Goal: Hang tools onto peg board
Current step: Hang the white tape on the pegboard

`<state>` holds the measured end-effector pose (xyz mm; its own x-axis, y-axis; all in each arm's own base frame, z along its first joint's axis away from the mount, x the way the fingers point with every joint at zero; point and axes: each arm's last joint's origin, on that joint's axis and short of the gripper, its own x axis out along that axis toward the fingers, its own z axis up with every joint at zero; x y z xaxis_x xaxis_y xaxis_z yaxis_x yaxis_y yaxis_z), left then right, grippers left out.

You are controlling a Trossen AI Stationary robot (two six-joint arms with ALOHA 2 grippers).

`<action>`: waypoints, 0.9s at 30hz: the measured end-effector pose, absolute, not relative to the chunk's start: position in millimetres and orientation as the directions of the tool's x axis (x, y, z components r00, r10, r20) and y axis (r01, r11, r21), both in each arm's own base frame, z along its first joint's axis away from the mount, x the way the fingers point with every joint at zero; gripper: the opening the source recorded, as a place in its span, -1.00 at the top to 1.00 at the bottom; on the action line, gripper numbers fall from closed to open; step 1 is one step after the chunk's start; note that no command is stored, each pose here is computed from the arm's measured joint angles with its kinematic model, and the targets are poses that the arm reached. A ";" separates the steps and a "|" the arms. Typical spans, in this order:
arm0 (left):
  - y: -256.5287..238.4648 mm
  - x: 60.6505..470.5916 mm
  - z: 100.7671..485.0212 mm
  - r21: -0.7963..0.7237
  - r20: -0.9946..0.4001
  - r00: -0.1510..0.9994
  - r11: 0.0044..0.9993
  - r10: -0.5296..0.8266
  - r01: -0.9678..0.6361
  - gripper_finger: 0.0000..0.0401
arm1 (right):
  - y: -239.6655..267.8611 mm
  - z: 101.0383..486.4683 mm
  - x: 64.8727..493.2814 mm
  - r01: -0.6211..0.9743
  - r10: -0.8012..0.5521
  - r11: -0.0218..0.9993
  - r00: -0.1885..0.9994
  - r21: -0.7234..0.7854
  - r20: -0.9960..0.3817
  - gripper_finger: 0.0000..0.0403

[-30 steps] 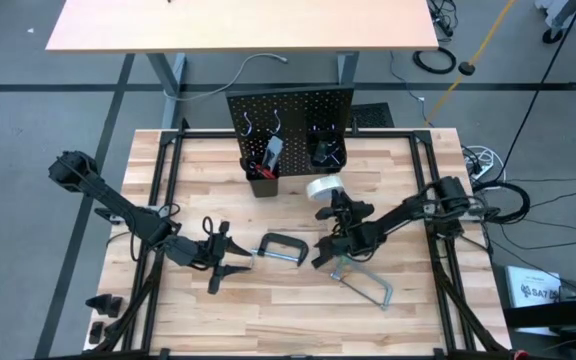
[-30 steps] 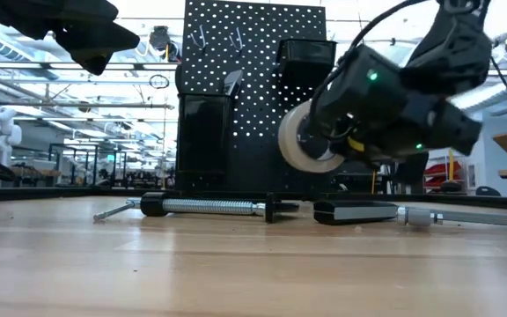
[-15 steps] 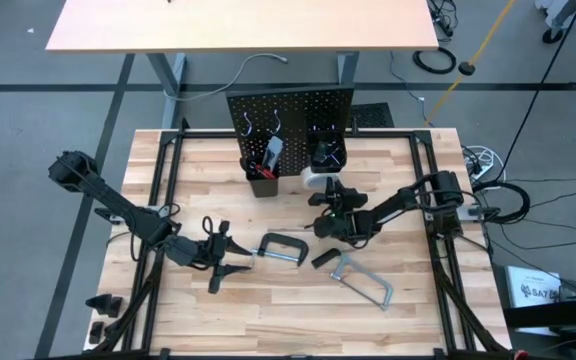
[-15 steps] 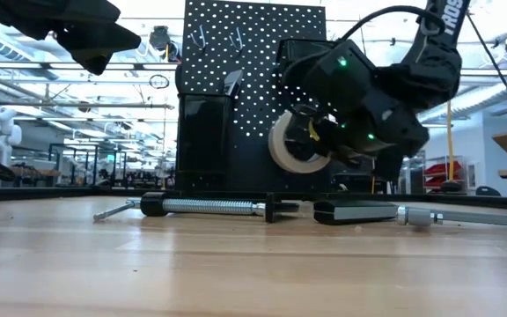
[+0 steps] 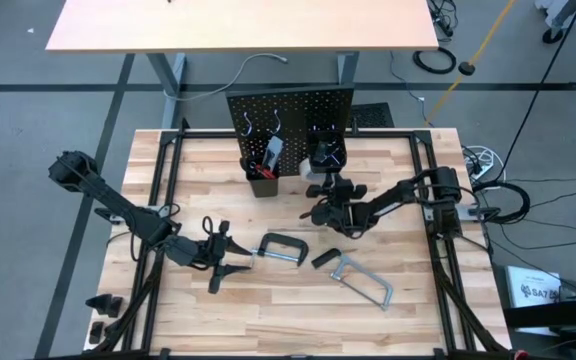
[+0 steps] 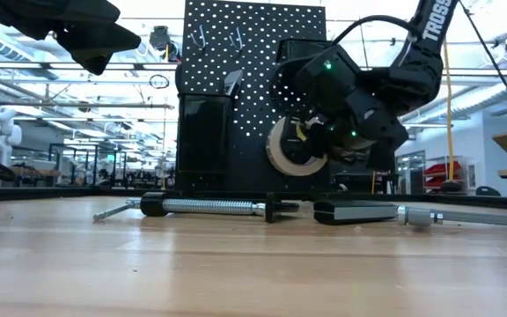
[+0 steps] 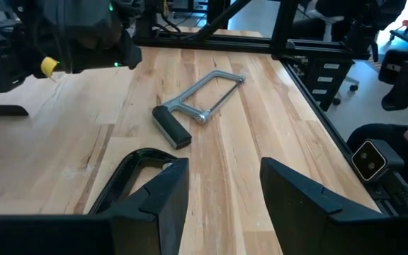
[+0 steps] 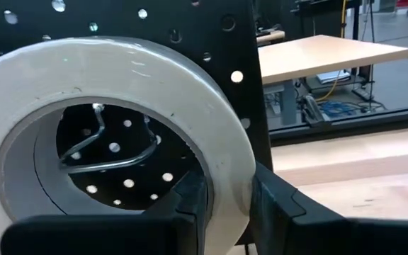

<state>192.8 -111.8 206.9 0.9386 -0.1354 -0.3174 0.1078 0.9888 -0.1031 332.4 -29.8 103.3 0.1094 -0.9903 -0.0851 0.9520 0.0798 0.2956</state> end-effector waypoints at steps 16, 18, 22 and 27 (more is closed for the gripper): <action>-111.8 192.8 206.9 -0.103 -0.317 0.939 0.989 -0.135 0.108 0.12 | -39.5 102.9 331.9 0.959 -0.990 0.068 0.098 0.275 -0.099 0.53; -111.8 192.8 206.9 -0.103 -0.317 0.939 0.989 -0.135 0.108 0.12 | -39.9 102.9 331.8 0.959 -0.990 0.067 0.097 0.274 -0.099 0.50; -111.8 192.8 206.9 -0.103 -0.317 0.939 0.989 -0.135 0.108 0.12 | -39.9 102.9 331.8 0.958 -0.990 0.066 0.097 0.279 -0.098 0.49; -111.8 192.8 206.9 -0.103 -0.317 0.939 0.989 -0.136 0.108 0.12 | -39.9 102.9 331.8 0.957 -0.990 0.065 0.097 0.284 -0.098 0.49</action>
<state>192.8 -111.8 206.9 0.9385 -0.1357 -0.3175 0.1080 0.9888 -0.1034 331.8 -39.9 102.9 0.0967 -0.9904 -0.0984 0.9566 0.0651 0.2841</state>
